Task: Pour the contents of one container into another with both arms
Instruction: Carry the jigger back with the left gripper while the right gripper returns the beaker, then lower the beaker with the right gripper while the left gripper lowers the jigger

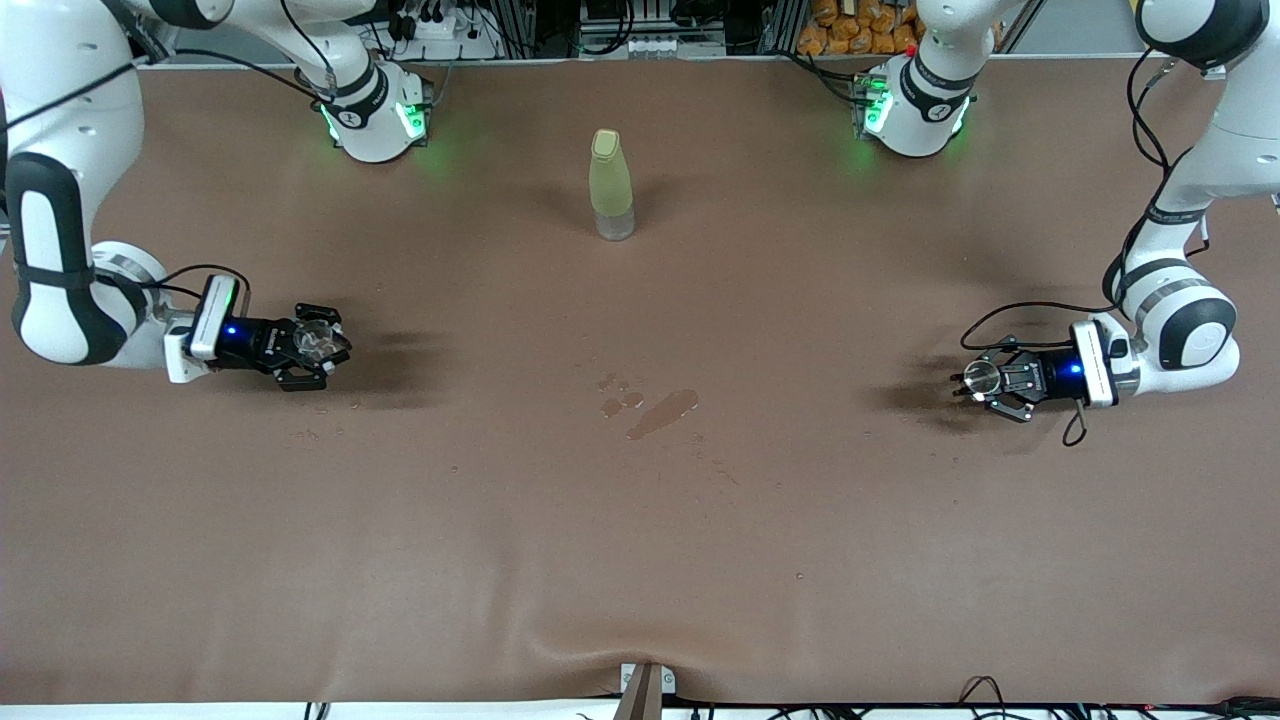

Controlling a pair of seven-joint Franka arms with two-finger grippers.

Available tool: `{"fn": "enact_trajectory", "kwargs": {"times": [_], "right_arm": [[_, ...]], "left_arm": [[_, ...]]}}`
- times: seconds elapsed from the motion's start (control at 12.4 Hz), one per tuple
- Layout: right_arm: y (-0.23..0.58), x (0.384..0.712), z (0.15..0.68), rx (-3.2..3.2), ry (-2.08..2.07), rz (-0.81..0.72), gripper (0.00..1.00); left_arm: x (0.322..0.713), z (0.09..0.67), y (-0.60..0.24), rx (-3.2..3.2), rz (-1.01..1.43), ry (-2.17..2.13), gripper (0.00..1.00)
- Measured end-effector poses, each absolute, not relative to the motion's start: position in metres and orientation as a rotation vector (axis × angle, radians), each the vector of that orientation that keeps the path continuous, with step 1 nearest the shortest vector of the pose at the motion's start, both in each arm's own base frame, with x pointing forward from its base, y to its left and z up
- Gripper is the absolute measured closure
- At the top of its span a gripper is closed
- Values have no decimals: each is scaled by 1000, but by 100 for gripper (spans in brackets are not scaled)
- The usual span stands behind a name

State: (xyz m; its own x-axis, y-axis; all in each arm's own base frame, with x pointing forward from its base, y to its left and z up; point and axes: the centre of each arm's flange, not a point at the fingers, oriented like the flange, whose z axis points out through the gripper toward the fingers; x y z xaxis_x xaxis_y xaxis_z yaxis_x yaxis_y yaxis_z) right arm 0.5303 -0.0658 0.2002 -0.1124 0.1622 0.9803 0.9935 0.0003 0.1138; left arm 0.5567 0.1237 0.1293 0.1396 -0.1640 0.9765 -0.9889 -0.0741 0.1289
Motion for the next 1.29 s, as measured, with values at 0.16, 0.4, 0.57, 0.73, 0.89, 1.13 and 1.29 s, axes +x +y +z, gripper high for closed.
{"fn": "enact_trajectory", "kwargs": {"times": [0.16,0.4,0.57,0.73,0.89,1.13,1.29], "right_arm": [[-71,532,180,-1287,-1415,-1203,85],[-78,529,155,-1302,-1409,-1183,85],[-89,526,141,-1313,-1410,-1165,85],[-97,525,122,-1320,-1397,-1156,85],[-100,525,103,-1319,-1387,-1146,85],[-107,527,88,-1322,-1388,-1132,85],[-120,529,83,-1340,-1400,-1125,85]], "left_arm": [[554,109,133,1419,1077,-1189,79],[555,95,149,1411,1073,-1194,79],[553,88,155,1416,1077,-1179,79],[551,85,158,1417,1079,-1170,79],[551,86,157,1414,1080,-1170,79],[551,86,156,1404,1080,-1167,79],[550,85,156,1403,1080,-1165,79]]}}
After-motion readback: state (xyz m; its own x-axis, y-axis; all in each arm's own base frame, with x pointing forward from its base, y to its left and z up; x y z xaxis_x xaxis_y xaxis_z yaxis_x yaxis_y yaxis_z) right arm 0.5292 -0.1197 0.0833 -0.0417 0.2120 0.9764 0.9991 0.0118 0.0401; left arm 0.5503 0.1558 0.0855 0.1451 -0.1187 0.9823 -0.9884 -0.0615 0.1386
